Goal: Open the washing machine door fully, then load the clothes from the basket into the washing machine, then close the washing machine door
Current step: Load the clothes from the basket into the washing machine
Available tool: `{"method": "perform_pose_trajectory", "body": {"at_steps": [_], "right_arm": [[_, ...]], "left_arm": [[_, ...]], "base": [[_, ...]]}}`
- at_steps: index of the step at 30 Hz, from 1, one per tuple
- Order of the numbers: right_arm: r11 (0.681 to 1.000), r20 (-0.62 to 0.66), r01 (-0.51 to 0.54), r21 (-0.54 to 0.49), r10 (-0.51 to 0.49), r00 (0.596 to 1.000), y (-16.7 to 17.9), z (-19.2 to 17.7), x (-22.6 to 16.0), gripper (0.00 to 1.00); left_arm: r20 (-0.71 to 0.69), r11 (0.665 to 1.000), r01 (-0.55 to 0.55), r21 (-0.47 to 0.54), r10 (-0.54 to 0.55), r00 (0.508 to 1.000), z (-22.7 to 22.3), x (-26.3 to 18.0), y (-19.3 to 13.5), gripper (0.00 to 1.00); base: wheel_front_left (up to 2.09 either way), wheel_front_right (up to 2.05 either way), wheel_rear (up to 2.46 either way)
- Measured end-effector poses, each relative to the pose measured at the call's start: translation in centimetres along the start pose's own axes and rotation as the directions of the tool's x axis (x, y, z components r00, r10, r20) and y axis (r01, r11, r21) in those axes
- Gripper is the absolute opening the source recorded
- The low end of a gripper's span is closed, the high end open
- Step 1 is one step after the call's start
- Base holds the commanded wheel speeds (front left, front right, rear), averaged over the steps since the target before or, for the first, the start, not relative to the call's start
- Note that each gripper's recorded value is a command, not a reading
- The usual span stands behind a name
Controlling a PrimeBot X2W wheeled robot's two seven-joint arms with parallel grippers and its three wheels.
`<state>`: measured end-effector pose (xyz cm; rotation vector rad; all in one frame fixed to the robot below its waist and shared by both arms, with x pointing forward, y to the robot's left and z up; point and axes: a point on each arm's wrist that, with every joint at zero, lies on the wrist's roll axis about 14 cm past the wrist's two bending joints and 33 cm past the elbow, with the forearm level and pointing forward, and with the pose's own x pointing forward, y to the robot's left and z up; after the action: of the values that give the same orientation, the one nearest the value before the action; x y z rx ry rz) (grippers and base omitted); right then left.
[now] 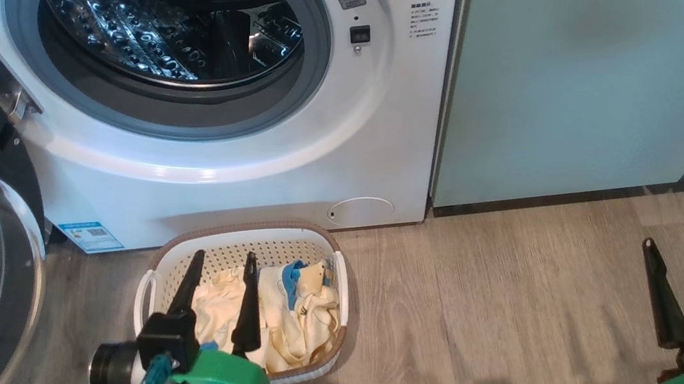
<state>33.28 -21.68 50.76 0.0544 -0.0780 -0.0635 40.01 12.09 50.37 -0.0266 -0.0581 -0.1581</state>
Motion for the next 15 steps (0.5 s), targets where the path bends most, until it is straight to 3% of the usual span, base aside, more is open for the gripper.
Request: {"method": "perform_pose_trajectory", "body": {"at_steps": [8, 15], "right_arm": [[1.000, -0.006, 0.003, 0.002, -0.003, 1.000, -0.1, -0.2, 0.0, 1.00], [1.000, -0.039, 0.004, 0.008, -0.004, 0.999, 0.0, -1.2, 0.6, 1.00]], "left_arm": [[-0.038, 0.999, 0.051, -0.006, -0.051, 0.998, -1.1, -0.1, -1.3, 1.00], [-0.265, 0.981, 0.179, -0.072, -0.192, 0.945, -6.8, 0.5, -4.6, 1.00]], "base": [[0.00, 0.00, 0.00], [0.00, 0.00, 0.00]]}}
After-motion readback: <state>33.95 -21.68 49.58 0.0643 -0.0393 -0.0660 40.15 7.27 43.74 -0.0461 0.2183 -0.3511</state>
